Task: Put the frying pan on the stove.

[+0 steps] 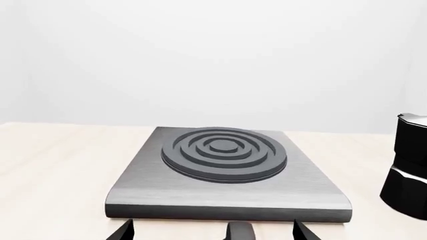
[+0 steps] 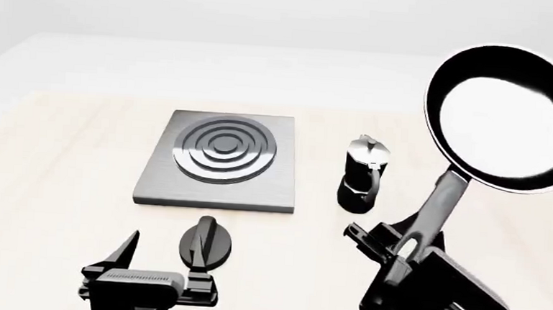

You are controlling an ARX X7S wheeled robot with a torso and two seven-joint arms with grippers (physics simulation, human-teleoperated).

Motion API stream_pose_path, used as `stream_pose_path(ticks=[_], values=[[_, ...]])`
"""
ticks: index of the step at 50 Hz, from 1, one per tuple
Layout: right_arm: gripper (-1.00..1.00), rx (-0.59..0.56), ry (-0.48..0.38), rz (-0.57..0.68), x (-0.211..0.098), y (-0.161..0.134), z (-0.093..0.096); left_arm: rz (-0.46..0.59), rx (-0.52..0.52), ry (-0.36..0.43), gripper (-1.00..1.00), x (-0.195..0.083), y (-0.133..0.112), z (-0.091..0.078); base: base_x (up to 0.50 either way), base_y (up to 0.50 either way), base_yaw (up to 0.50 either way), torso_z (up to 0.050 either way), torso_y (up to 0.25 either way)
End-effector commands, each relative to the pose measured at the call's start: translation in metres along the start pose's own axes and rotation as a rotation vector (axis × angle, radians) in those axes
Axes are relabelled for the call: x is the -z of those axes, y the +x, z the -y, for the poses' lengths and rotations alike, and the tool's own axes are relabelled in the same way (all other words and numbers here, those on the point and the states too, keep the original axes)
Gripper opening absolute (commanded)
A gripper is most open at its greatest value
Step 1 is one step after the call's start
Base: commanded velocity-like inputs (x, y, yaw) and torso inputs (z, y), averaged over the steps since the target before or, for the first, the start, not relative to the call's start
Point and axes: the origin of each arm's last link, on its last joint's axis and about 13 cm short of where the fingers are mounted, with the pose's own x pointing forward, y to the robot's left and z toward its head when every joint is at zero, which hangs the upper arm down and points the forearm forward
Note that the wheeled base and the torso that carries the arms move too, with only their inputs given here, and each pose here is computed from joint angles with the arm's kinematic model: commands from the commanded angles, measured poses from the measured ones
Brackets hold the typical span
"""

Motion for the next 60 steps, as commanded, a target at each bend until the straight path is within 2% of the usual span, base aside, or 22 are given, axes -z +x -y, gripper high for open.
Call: stream_pose_path(ticks=[1,26,47,60], values=[[-1.0,-0.138,0.044,0.064,-0.0072,-0.0011,-0.0025,0.001,-0.003,-0.001,1.0,0.0005,-0.0006,-0.0004,0.0,0.0,0.0,0.0,0.0],[-1.0,-0.331,0.08,0.038,-0.0092,0.0015,-0.0019,0.004,-0.005,0.005,1.0,-0.002,0.0009,-0.0007,0.0,0.0,0.0,0.0,0.002],[-1.0,-0.527,0.003,0.01,-0.0066,0.0012,0.0031,0.003,-0.011,0.002,1.0,-0.0009,0.0002,-0.0013,0.0,0.0,0.0,0.0,0.002],[-1.0,-0.582,-0.047,0.04,-0.0092,-0.0006,0.0001,0.003,-0.012,0.002,1.0,-0.0005,0.0011,-0.0011,0.0,0.0,0.0,0.001,0.002]])
